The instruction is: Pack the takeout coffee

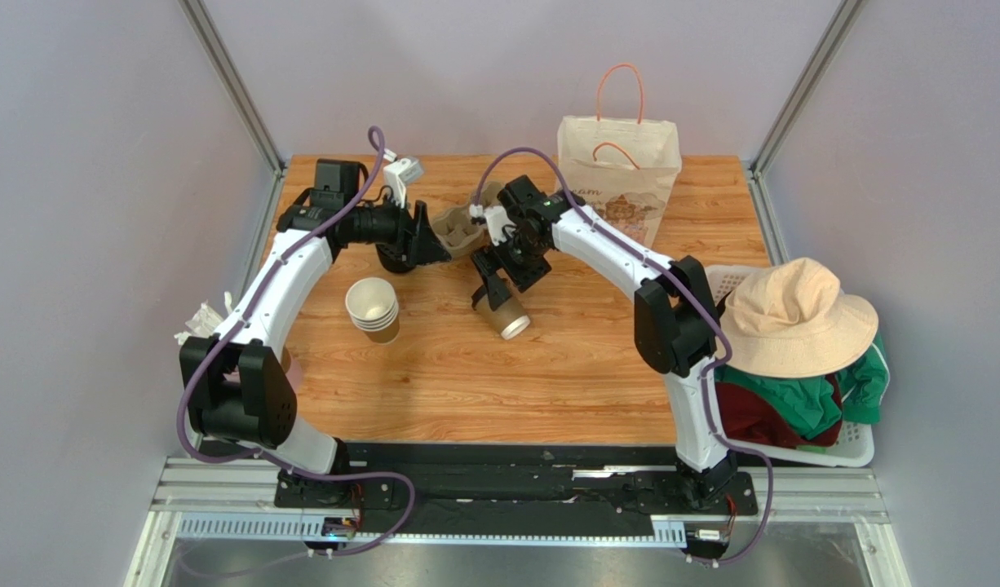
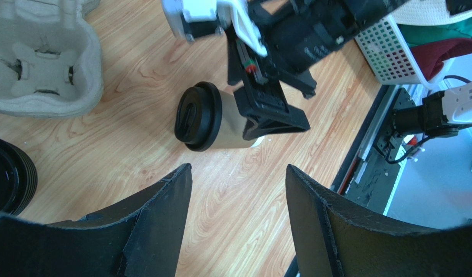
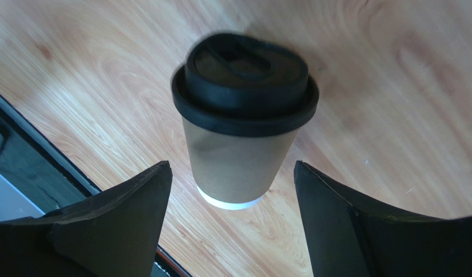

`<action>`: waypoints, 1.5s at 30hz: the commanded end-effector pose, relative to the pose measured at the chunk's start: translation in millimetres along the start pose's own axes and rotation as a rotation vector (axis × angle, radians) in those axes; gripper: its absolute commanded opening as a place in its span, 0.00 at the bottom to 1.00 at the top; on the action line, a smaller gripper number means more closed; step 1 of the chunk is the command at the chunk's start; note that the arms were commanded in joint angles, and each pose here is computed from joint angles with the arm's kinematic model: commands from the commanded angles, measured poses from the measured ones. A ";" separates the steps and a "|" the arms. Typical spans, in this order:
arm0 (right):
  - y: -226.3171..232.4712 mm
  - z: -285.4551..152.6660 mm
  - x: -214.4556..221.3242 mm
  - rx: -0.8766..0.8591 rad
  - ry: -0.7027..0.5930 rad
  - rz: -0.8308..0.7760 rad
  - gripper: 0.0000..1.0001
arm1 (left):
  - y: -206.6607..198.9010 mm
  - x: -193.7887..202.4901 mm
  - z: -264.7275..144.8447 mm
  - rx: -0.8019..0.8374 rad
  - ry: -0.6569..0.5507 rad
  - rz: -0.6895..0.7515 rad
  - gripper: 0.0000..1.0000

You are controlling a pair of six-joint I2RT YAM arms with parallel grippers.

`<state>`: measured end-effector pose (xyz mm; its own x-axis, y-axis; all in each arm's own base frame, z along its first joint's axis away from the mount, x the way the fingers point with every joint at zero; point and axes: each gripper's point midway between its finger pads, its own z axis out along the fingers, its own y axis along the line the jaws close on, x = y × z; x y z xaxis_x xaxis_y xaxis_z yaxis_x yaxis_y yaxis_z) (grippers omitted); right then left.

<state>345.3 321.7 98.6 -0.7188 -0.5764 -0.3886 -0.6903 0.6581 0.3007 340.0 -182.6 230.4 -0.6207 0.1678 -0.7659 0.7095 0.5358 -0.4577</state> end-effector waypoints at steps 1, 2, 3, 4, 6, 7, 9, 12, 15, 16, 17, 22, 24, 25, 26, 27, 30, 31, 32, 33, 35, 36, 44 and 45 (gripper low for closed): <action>3.6 -7.5 21.3 0.063 0.000 -0.051 0.82 | -0.1 -5.1 -1.5 0.010 -0.025 0.034 0.70; 0.9 -4.5 17.5 0.081 -0.030 -0.058 0.82 | 0.3 -4.5 -0.7 0.013 -0.024 0.030 0.70; 4.1 -7.1 17.0 0.084 -0.048 -0.061 0.83 | 0.4 -5.4 -0.1 0.015 -0.026 0.023 0.69; 2.5 -0.1 29.0 0.084 -0.029 -0.052 0.83 | 0.1 -6.6 -0.6 0.016 -0.031 0.024 0.69; 5.9 3.7 26.0 0.080 -0.068 -0.051 0.83 | -0.7 -7.9 -1.1 0.021 -0.033 0.020 0.69; 8.3 0.9 23.7 0.076 -0.090 -0.056 0.83 | -0.4 -7.1 -0.9 0.021 -0.030 0.018 0.70; 10.9 5.1 23.7 0.056 -0.115 -0.054 0.83 | -0.7 -6.1 -1.5 0.022 -0.031 0.019 0.69; 15.6 3.1 17.0 0.035 -0.150 -0.062 0.83 | 1.1 -4.4 -2.2 0.017 -0.032 0.014 0.70; 14.9 4.1 12.2 0.038 -0.175 -0.066 0.83 | 2.3 -4.1 -2.8 0.016 -0.035 0.011 0.69; 14.8 4.9 8.7 0.036 -0.191 -0.071 0.83 | 2.5 -4.2 -2.5 0.018 -0.035 0.011 0.69; 14.8 7.3 8.5 0.033 -0.193 -0.067 0.83 | 3.2 -3.7 -2.6 0.017 -0.034 0.006 0.69; 12.5 20.2 11.6 0.029 -0.183 -0.058 0.83 | 3.4 -4.1 -3.0 0.017 -0.036 0.010 0.69; 12.8 25.0 14.4 0.025 -0.180 -0.055 0.83 | 3.7 -3.3 -2.5 0.018 -0.035 0.009 0.70; 12.9 27.8 16.5 0.023 -0.178 -0.056 0.83 | 4.5 -3.0 -2.6 0.017 -0.035 0.007 0.70; 13.8 30.1 18.2 0.024 -0.172 -0.058 0.83 | 4.2 -3.3 -2.5 0.019 -0.036 0.007 0.69; 13.7 32.6 19.2 0.023 -0.167 -0.058 0.83 | 4.3 -3.1 -2.2 0.020 -0.035 0.005 0.69; 14.3 38.3 23.1 0.020 -0.154 -0.055 0.82 | 4.7 -2.3 -1.4 0.024 -0.033 0.003 0.69; 14.6 39.2 23.2 0.017 -0.157 -0.056 0.82 | 4.5 -2.9 -2.4 0.022 -0.036 0.005 0.69; 15.1 40.0 24.0 0.012 -0.157 -0.057 0.79 | 4.6 -2.7 -2.2 0.022 -0.036 0.005 0.70; 16.1 39.9 23.6 0.010 -0.159 -0.059 0.78 | 5.0 -2.4 -1.9 0.022 -0.035 0.004 0.69; 18.6 37.8 22.4 -0.006 -0.168 -0.073 0.70 | 4.2 -2.4 -2.0 0.025 -0.036 0.003 0.69; 19.9 36.7 21.9 -0.011 -0.172 -0.079 0.68 | 5.4 -1.1 -1.6 0.025 -0.033 -0.002 0.69; 33.0 1.3 14.0 -0.071 -0.253 -0.210 0.58 | 7.9 0.2 0.8 0.037 -0.027 -0.011 0.70; 32.9 -4.2 13.9 -0.071 -0.264 -0.233 0.58 | 7.3 1.7 1.6 0.046 -0.023 -0.018 0.70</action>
<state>308.8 329.9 59.3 -0.6220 -0.5706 -0.5363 -0.7680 0.5780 0.2757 343.6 -178.2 222.4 -0.6381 0.1447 -0.7562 0.6951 0.5307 -0.4850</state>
